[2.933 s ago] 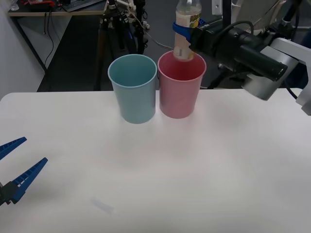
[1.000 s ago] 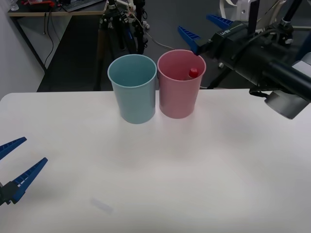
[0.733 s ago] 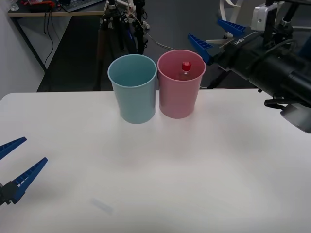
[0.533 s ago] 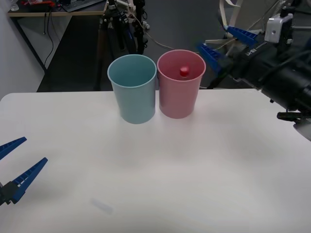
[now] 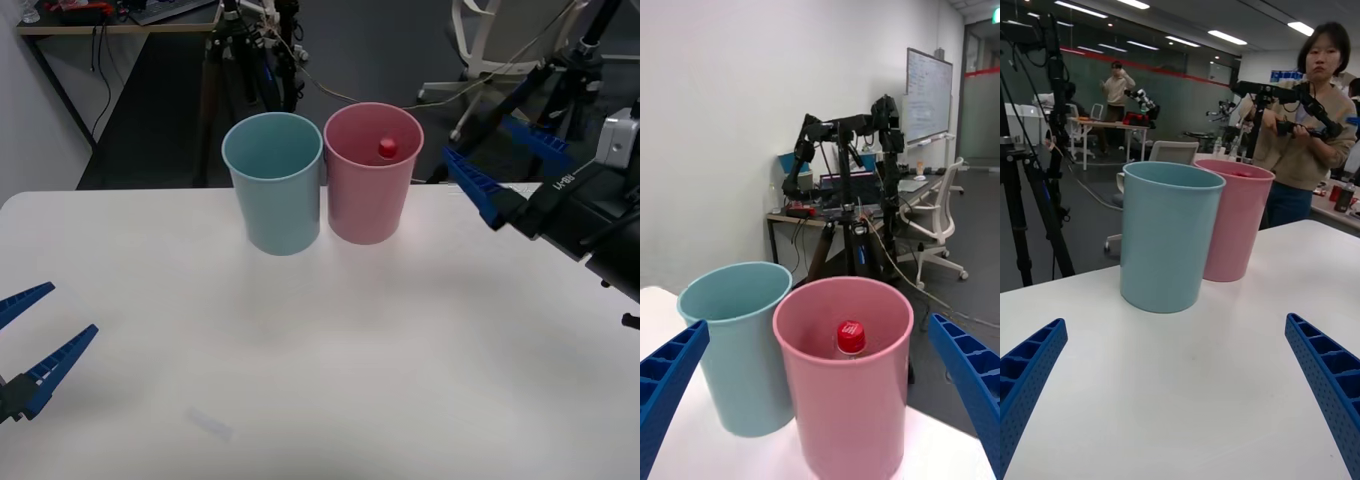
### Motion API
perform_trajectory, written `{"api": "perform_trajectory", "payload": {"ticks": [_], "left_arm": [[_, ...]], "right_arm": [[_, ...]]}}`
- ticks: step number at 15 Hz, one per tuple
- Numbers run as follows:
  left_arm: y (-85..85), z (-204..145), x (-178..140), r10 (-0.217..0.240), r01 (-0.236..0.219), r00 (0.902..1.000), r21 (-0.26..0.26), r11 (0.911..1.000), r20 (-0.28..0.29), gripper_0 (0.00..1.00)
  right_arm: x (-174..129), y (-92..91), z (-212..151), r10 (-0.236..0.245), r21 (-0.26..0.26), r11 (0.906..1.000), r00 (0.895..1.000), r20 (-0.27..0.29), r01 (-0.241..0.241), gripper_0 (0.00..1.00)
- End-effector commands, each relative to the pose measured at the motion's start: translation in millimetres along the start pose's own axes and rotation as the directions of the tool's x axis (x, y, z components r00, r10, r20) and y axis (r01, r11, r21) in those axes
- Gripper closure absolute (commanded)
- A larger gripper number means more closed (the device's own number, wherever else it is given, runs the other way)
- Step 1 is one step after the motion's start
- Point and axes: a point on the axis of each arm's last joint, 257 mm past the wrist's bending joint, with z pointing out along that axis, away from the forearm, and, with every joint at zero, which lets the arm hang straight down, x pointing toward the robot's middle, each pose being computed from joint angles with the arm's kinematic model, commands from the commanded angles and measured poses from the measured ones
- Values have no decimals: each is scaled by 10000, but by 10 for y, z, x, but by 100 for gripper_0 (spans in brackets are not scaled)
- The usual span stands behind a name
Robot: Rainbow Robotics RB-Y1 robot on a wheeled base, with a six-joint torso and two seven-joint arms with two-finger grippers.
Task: Grasp the object on the table and drop it into the matching bin: aluminum can to the light blue bin, PET bottle to the pink bin.
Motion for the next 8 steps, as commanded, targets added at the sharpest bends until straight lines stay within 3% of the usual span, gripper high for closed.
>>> {"api": "perform_trajectory", "payload": {"ticks": [1, 8], "left_arm": [[0, 0, 0, 0, 0, 10000, 0, 10000, 0, 0], [0, 0, 0, 0, 0, 10000, 0, 10000, 0, 0]], "right_arm": [[165, 68, -206, 460, -286, 9985, 9985, -281, -468, 0], [630, 256, -620, 994, -453, 9938, 9936, -538, -1019, 0]]}}
